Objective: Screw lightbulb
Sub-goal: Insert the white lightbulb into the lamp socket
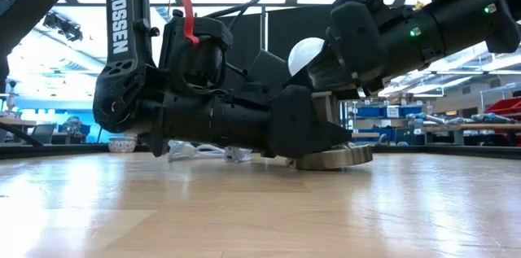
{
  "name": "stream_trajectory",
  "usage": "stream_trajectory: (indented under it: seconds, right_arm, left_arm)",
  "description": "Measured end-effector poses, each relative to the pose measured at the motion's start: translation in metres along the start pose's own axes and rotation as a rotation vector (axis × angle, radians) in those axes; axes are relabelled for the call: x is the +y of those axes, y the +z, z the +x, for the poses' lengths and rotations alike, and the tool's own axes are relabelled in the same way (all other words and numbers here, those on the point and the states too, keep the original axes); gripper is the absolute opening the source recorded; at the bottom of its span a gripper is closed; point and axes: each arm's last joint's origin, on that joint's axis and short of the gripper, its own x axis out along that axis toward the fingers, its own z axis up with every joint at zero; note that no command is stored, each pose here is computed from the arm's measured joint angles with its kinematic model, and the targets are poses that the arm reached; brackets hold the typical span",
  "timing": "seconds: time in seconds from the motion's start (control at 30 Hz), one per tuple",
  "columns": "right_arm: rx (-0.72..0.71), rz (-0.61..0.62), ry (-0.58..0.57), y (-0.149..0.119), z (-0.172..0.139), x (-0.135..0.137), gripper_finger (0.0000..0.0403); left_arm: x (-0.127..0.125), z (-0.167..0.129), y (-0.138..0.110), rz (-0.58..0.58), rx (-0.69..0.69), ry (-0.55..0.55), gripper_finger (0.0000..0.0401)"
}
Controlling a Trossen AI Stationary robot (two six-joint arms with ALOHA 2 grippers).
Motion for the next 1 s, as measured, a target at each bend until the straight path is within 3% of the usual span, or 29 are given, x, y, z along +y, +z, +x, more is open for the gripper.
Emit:
stream_trajectory:
  seconds: [0.17,0.7,1.0]
  right_arm:
    - [0.035,-0.004,0.086,-0.002,0.000,0.002,0.0322]
    - [-0.009,0.012,0.198,-0.017,-0.011,-0.010,0.0315]
    - [-0.055,0.032,0.273,-0.011,-0.008,-0.018,0.0311]
  left_arm:
    - [0.006,-0.001,-0.002,0.008,0.013,-0.148,0.0198]
    - [0.018,-0.003,-0.004,-0.017,0.030,-0.503,0.0198]
    - [0.019,-0.004,-0.003,-0.025,0.038,-0.631,0.0198]
